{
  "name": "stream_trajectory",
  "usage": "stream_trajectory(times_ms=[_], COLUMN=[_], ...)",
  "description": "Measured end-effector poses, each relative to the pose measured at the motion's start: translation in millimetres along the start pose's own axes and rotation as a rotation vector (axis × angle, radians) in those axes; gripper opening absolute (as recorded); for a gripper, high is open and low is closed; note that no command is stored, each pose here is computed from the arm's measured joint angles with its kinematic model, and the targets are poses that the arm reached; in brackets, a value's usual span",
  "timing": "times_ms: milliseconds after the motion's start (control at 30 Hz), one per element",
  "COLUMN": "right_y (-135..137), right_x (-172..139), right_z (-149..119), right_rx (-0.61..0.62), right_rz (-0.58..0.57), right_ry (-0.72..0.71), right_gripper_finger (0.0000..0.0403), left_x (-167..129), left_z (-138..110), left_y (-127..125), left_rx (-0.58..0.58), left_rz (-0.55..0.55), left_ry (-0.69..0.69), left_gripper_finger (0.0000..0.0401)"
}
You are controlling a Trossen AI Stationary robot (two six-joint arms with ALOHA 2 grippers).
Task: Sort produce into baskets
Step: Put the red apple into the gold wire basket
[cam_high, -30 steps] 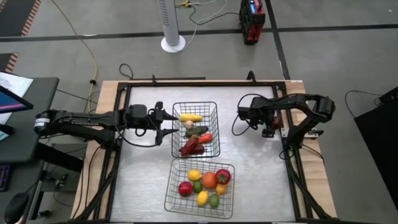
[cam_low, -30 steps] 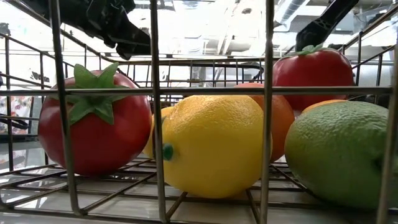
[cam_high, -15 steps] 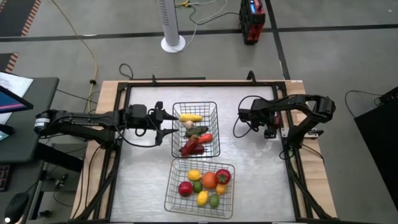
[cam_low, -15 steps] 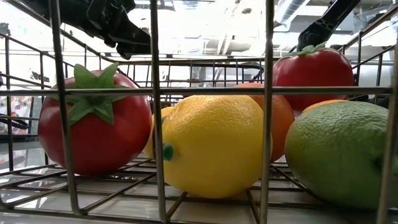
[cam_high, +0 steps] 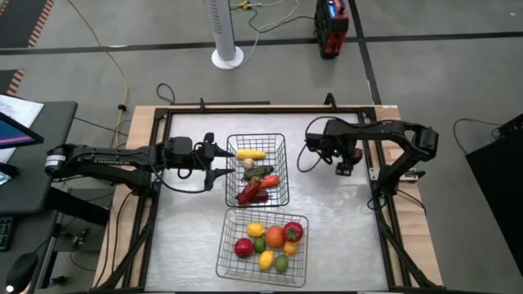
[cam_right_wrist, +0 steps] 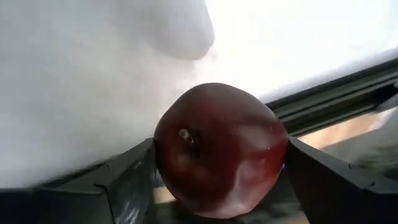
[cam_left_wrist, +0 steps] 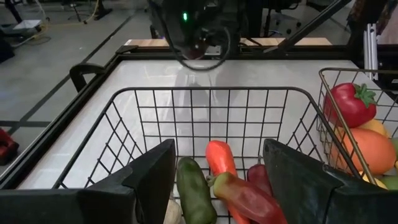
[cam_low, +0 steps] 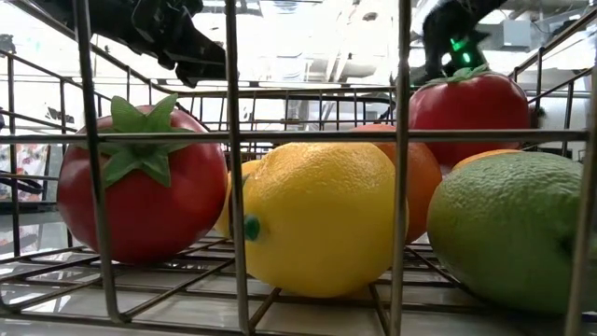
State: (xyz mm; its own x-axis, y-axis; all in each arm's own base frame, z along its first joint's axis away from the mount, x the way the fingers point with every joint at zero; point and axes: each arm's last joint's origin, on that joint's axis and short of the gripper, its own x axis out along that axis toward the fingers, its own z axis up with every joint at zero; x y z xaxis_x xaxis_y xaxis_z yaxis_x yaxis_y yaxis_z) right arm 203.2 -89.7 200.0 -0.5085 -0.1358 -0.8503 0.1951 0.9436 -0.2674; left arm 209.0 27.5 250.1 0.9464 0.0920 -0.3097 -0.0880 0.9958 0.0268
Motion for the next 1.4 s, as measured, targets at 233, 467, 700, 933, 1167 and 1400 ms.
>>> stream_trajectory(times_ms=[233, 467, 700, 933, 1167, 1400], right_y=[20.2, 76.3, 125.1, 162.9, 176.5, 171.8], right_x=[-60.5, -106.8, -147.5, -184.1, -178.1, -179.4], right_z=[2.9, -1.8, -10.1, 0.1, 15.4, 16.9], right_rx=[0.285, 0.115, -0.017, -0.116, -0.041, -0.053], right_rz=[0.464, 0.783, 0.942, 1.127, 1.019, 1.045], right_ry=[-0.111, -0.194, -0.349, -0.677, -0.766, -0.744], right_gripper_finger=[0.0355, 0.0355, 0.0355, 0.0355, 0.037, 0.0394], left_x=[0.0, 0.0, -0.3, -5.8, -21.2, -33.5], left_z=[0.2, 0.2, 7.2, 18.4, 26.8, 28.2], left_y=[0.0, -0.1, -1.4, -11.8, -20.1, -25.8], left_rx=[-0.001, -0.027, -0.049, -0.048, -0.026, 0.004], left_rz=[0.0, -0.003, -0.036, -0.118, -0.158, -0.16], left_ry=[-0.002, -0.002, -0.075, -0.179, -0.247, -0.256], left_gripper_finger=[0.0231, 0.0231, 0.0231, 0.0231, 0.0231, 0.0231])
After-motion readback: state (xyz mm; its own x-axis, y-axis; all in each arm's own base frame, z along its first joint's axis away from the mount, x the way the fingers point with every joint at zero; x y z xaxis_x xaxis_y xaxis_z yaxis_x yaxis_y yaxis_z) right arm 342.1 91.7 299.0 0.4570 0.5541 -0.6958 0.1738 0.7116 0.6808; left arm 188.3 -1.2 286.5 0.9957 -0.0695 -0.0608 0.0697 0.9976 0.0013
